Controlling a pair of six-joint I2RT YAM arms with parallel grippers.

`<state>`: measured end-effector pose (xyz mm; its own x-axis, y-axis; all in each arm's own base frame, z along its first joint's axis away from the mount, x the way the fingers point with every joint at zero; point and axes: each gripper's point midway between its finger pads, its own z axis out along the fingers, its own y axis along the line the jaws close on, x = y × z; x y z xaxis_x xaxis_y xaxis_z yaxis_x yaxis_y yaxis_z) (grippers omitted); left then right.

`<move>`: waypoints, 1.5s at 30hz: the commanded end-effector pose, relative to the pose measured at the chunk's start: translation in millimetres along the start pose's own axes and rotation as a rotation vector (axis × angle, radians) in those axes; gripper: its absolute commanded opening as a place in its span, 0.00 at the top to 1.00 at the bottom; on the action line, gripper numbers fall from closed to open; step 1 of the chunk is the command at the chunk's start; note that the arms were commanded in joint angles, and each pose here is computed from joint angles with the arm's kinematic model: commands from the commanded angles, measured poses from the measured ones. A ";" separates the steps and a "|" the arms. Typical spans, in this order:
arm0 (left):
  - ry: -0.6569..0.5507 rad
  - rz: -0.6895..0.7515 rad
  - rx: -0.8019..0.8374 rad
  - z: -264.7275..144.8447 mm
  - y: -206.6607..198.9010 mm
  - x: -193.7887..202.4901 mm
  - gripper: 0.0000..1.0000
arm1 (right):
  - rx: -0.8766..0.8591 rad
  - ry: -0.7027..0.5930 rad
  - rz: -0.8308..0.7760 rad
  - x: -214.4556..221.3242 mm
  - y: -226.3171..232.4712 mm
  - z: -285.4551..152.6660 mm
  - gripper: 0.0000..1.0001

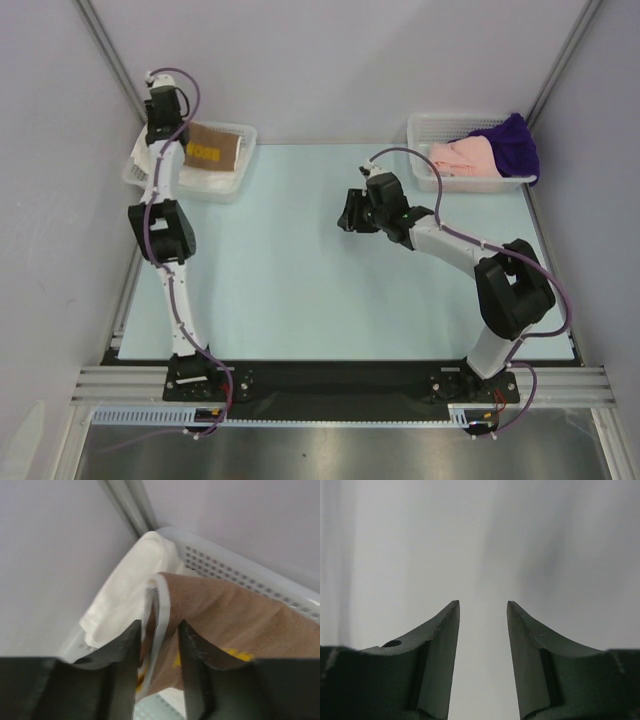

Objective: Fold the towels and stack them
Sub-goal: Neatly place the folded towel into the bin

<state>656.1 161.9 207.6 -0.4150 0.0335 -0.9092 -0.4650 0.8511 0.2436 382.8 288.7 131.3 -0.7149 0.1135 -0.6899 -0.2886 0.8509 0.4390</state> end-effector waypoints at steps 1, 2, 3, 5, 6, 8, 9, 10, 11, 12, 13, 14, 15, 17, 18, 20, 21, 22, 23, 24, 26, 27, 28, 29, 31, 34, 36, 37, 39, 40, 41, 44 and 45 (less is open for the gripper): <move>-0.028 -0.157 0.067 9.4 8.1 -11.6 0.51 | -0.021 -0.011 -0.030 -7.4 12.5 4.8 0.52; -0.025 -0.162 0.082 9.1 5.0 -10.8 0.48 | -0.025 -0.004 -0.029 -5.1 13.8 6.8 0.52; -0.023 -0.171 0.087 8.3 2.2 -9.9 0.44 | -0.028 -0.005 -0.034 -5.4 15.6 6.3 0.52; -0.020 -0.217 0.052 4.3 7.5 -10.5 0.36 | -0.033 0.002 -0.047 -2.4 18.8 5.4 0.52; -0.027 -0.229 0.050 2.2 8.5 -12.7 0.35 | -0.036 -0.005 -0.052 -4.2 21.0 3.2 0.52; -0.037 -0.249 0.023 -9.9 16.5 -15.3 0.31 | -0.035 -0.002 -0.066 -0.8 21.2 1.3 0.52; -0.086 -0.270 0.021 -16.1 18.3 -28.8 0.30 | -0.035 -0.006 -0.070 -0.1 20.5 -0.9 0.52; -0.068 -0.262 0.023 -18.5 15.0 -14.9 0.28 | -0.038 -0.008 -0.072 0.4 21.1 -2.2 0.52; -0.142 -0.291 0.020 -33.3 21.5 -41.8 0.25 | -0.035 -0.013 -0.075 -0.2 20.5 -3.1 0.51; -0.151 -0.290 0.027 -38.9 18.0 -44.4 0.25 | -0.039 -0.016 -0.079 -0.7 21.0 -3.7 0.51; -0.151 -0.292 0.046 -42.6 12.9 -44.1 0.24 | -0.040 -0.021 -0.079 -0.8 20.8 -5.7 0.51; -0.185 -0.297 0.057 -47.6 9.2 -53.3 0.23 | -0.039 -0.027 -0.081 -1.5 20.6 -6.5 0.51; -0.194 -0.292 0.077 -55.1 0.5 -56.7 0.21 | -0.041 -0.036 -0.084 -3.6 21.1 -7.4 0.51; -0.173 -0.313 0.125 -58.5 -16.0 -50.6 0.21 | -0.042 -0.058 -0.085 -7.6 22.0 -13.2 0.49; -0.180 -0.312 0.149 -65.9 -29.0 -53.7 0.20 | -0.042 -0.070 -0.089 -10.4 21.7 -14.9 0.49; -0.193 -0.319 0.190 -73.7 -47.2 -50.9 0.20 | -0.032 -0.089 -0.098 -14.9 20.9 -20.2 0.49; -0.209 -0.323 0.223 -83.9 -62.8 -54.9 0.20 | -0.028 -0.105 -0.108 -18.3 20.4 -22.3 0.48; -0.203 -0.331 0.231 -92.4 -67.7 -51.2 0.20 | -0.020 -0.113 -0.112 -19.2 18.6 -23.5 0.45; -0.226 -0.344 0.256 -102.7 -76.9 -57.1 0.20 | -0.015 -0.133 -0.110 -24.5 18.2 -29.5 0.45; -0.239 -0.332 0.295 -121.5 -99.3 -59.4 0.20 | -0.011 -0.138 -0.108 -24.2 15.9 -32.0 0.44; -0.251 -0.318 0.316 -148.6 -111.7 -59.7 0.20 | -0.001 -0.164 -0.099 -28.8 9.8 -39.4 0.41; -0.255 -0.308 0.353 -170.0 -131.4 -59.6 0.20 | 0.019 -0.194 -0.092 -32.2 4.2 -49.1 0.39; -0.229 -0.297 0.375 -181.2 -140.0 -45.7 0.20 | 0.035 -0.209 -0.077 -36.5 -3.6 -54.0 0.01; -0.245 -0.311 0.402 -204.7 -138.8 -55.1 0.21 | 0.038 -0.220 -0.071 -38.9 -6.5 -58.8 0.00; -0.213 -0.288 0.493 -246.3 -164.7 -34.2 0.21 | 0.057 -0.264 -0.054 -46.9 -15.0 -76.1 0.00; -0.226 -0.233 0.620 -323.5 -185.9 -24.9 0.21 | 0.094 -0.342 -0.018 -59.0 -30.9 -104.2 0.00; -0.226 -0.199 0.720 -377.1 -196.0 -19.3 0.21 | 0.129 -0.387 -0.010 -66.8 -38.6 -118.0 0.00; -0.200 -0.178 0.746 -389.3 -197.5 -2.3 0.21 | 0.148 -0.418 -0.005 -72.9 -40.3 -129.4 0.00; -0.199 -0.193 0.840 -431.9 -192.1 4.6 0.21 | 0.178 -0.413 0.000 -70.5 -45.0 -137.1 0.00; -0.163 -0.176 0.868 -437.8 -191.4 27.8 0.21 | 0.188 -0.420 0.004 -71.3 -46.5 -142.0 0.00; -0.145 -0.169 0.914 -449.3 -190.9 36.5 0.21 | 0.196 -0.414 0.006 -68.5 -48.4 -143.4 0.00; -0.106 -0.129 0.965 -474.1 -174.3 60.8 0.21 | 0.225 -0.409 0.016 -57.3 -57.4 -148.8 0.00; -0.100 -0.129 0.968 -478.2 -166.2 65.4 0.21 | 0.223 -0.411 0.012 -54.7 -58.5 -149.5 0.00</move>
<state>358.4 -232.9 285.3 -0.2477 -0.0901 -0.9646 0.3374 0.9253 -0.1730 351.6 170.2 241.3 -0.3897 0.2789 -0.8777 -0.1609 0.9178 0.3630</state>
